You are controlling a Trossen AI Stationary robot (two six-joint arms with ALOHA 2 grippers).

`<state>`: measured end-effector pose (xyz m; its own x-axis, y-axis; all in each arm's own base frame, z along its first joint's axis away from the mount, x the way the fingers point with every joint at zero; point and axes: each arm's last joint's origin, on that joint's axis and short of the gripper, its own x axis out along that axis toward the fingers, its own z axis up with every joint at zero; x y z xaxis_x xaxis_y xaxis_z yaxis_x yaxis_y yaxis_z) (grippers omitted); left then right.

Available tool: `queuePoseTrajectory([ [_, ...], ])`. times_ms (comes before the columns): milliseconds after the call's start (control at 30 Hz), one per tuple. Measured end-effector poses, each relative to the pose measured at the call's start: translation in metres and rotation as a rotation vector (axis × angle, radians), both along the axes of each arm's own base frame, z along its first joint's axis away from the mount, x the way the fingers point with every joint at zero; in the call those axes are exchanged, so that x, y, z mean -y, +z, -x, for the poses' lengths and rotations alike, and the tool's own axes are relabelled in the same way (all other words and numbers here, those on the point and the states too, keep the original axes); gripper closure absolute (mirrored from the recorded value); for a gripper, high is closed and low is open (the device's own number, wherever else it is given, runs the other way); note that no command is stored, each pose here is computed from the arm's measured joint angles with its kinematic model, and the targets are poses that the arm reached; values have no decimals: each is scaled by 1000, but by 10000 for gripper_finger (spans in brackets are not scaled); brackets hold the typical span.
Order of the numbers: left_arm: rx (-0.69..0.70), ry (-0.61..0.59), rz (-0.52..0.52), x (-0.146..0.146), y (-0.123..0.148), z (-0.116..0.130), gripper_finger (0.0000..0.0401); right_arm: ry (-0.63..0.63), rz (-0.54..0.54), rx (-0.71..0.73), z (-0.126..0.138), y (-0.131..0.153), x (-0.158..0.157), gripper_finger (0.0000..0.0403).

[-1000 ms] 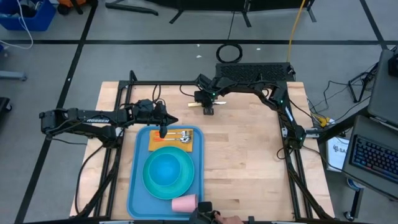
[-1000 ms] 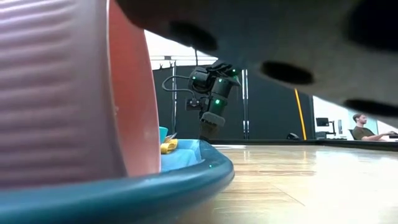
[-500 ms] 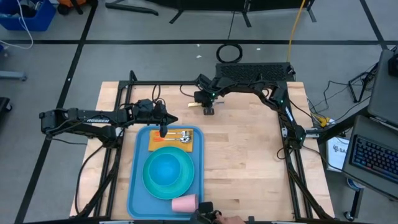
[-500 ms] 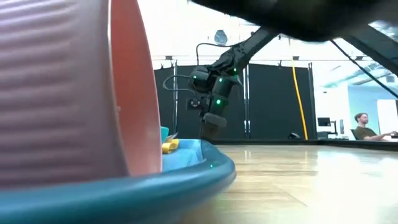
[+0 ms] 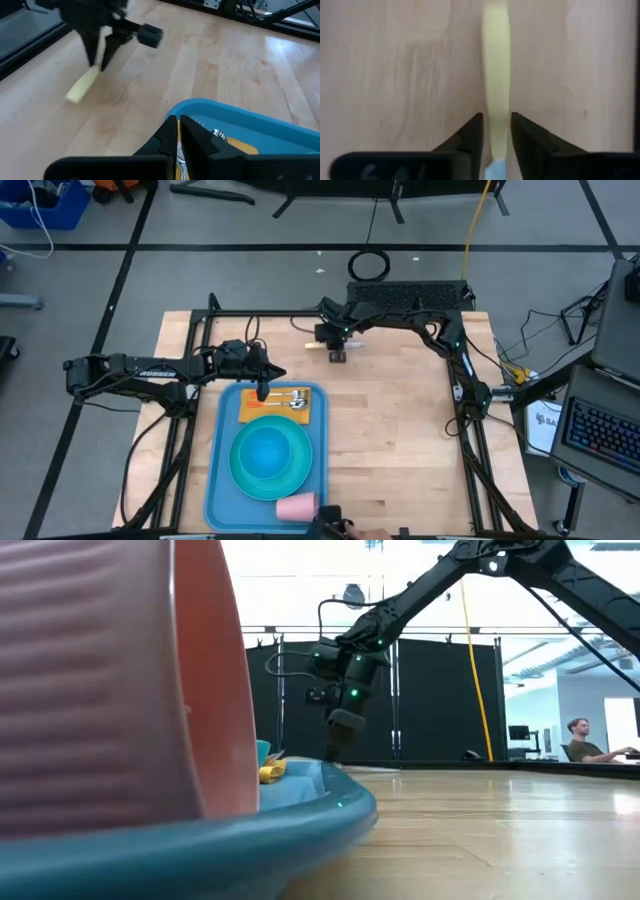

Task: Set up tray
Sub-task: Put the yellow knife to the bottom of the orange spoon on the yellow napkin on the blue serving tray

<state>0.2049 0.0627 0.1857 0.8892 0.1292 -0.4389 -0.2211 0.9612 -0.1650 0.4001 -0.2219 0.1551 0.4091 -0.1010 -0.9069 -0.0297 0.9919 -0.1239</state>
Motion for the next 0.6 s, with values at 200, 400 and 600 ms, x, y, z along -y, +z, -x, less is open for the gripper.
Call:
queuePoseTrajectory([
  [200,0,0,0,0,0,0,375,28,-20,79,-1,4,7,269],
  [400,0,-1,-2,0,0,0,375,22,10,118,-2,6,14,267],
  [600,-1,-3,-7,0,0,0,375,30,12,129,-4,5,13,269],
])
